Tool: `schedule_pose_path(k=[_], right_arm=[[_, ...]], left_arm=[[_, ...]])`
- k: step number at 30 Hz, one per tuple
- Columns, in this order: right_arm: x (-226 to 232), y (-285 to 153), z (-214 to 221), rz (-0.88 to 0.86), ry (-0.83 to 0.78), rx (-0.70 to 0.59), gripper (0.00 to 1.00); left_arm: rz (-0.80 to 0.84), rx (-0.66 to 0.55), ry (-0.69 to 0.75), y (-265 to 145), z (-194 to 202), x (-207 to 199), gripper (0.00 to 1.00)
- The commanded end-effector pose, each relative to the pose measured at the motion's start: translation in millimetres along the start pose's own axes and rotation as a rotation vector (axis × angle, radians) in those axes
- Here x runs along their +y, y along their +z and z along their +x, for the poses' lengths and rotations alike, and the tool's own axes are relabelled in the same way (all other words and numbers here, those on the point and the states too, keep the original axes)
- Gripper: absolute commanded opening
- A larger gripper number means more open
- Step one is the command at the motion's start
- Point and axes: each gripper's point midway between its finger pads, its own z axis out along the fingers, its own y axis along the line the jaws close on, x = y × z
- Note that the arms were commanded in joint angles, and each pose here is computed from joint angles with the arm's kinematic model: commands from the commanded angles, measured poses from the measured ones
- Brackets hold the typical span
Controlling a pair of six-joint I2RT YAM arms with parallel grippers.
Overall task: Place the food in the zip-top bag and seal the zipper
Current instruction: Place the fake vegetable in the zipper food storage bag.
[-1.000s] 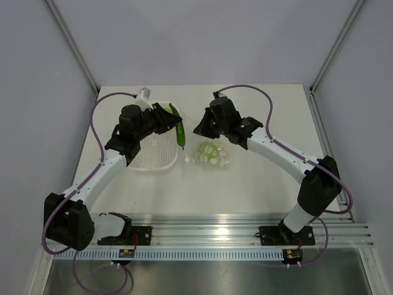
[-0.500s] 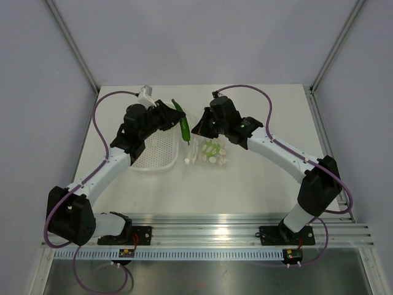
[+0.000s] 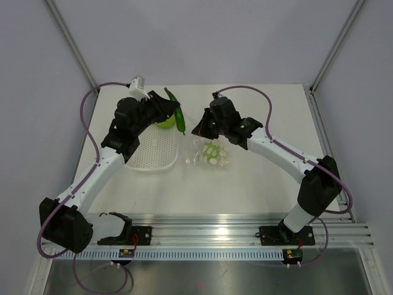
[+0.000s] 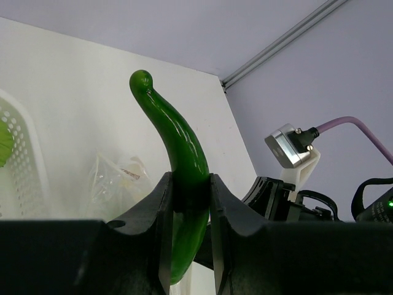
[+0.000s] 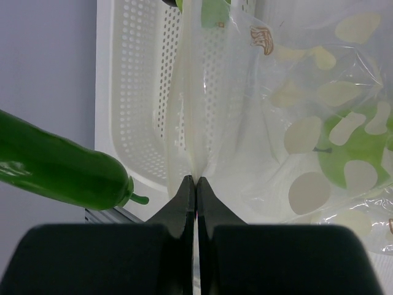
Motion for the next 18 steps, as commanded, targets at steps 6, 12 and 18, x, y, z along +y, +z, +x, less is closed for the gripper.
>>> schedule_pose_path(k=[6,12,18], right_arm=[[22.1,-15.2,-12.2,-0.072,0.007,-0.039,0.0],[30.1,-18.7,-12.6,-0.106,0.018,-0.033,0.0],[30.4,-16.3,-14.1,-0.103,0.026,-0.038,0.0]], left_arm=[[0.025,0.007,-0.051,18.3,16.4,11.3,0.0],[0.007,0.081,-0.066,30.6,53.2,22.2,0.0],[0.017,0.133,-0.067,26.0,77.1,21.8,0.0]])
